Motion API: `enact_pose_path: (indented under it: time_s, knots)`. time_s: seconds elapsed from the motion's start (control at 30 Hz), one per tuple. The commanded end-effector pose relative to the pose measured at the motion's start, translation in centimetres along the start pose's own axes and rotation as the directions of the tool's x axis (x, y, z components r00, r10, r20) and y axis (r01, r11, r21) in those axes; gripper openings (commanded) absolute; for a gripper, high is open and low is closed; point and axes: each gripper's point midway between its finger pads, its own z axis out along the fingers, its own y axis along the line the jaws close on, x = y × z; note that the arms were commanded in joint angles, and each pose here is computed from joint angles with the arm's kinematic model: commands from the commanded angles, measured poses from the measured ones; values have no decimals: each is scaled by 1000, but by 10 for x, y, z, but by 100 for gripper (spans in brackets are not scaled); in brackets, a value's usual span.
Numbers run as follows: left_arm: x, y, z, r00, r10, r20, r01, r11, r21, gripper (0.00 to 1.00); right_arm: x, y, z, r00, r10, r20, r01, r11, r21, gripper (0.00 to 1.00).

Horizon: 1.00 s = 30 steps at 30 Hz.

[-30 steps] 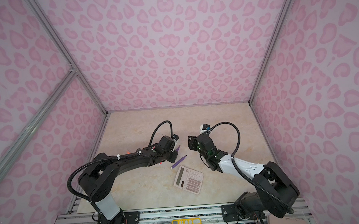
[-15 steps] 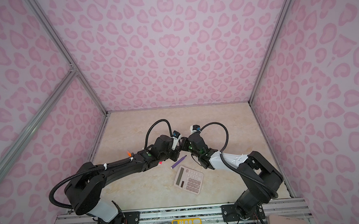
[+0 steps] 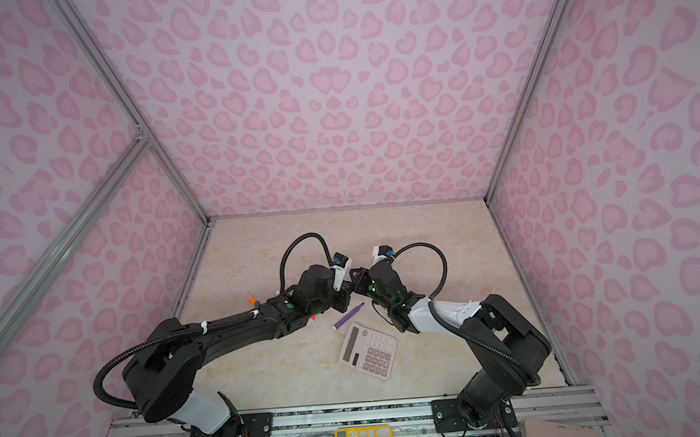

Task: Insert the pens into the pen caps
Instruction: 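Lift the purple marker upright with the left gripper while the right gripper moves toward it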

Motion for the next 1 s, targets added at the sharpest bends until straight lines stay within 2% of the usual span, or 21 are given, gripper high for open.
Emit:
enact_pose_path:
  time_s: [0.0, 0.13, 0.23, 0.3, 0.43, 0.57, 0.63, 0.67, 0.7, 0.77, 0.83, 0.9, 0.97]
  knots:
    - [-14, -6, -2, 998, -6, 58, 5, 1000, 21, 4, 1, 1, -2, 1000, 6, 3, -6, 1000, -9, 16]
    - [-9, -6, 2, 999, -3, 49, 1, 1000, 29, 23, 0, 3, -3, 1000, 11, 2, -11, 1000, -18, 8]
    - [-6, -6, 6, 999, -1, 41, 0, 1000, 30, 33, 1, 4, -3, 1000, 16, -2, -16, 1000, -23, 6]
    - [-5, -6, 9, 999, -2, 36, 0, 1000, 30, 35, 2, 5, -3, 1000, 17, -4, -17, 999, -28, 6]
    - [-7, -6, 13, 999, 1, 37, -2, 1000, 29, 35, 3, 6, -4, 1000, 14, -7, -14, 1000, -27, 5]
    - [-10, -9, 18, 999, 8, 36, -9, 999, 38, 24, 4, 7, -3, 1000, 17, -11, -17, 999, -35, 5]
    - [-10, -10, 21, 999, 9, 31, -10, 999, 44, 12, 3, 8, -4, 1000, 13, -11, -13, 999, -33, 6]
    - [-9, -11, 23, 1000, 9, 30, -10, 999, 46, 5, 2, 8, -5, 1000, 11, -7, -11, 999, -33, 8]
    - [-9, -10, 23, 1000, 10, 29, -11, 999, 42, 3, 2, 7, -6, 1000, 8, -6, -9, 1000, -29, 12]
    - [-11, -5, 23, 999, -1, 37, 0, 1000, 18, 3, 0, 3, -7, 1000, -3, 2, 3, 1000, -9, 32]
    - [-14, 4, 19, 999, -20, 50, 21, 1000, -19, 3, -4, -4, -9, 1000, -20, 19, 19, 999, 33, 46]
    - [-16, 17, 14, 997, -51, 62, 55, 996, -66, 3, -8, -17, -11, 999, -31, 36, 27, 994, 108, 53]
    - [-17, 33, 9, 993, -94, 74, 101, 990, -103, 3, -12, -33, -13, 998, -38, 54, 28, 983, 182, 54]
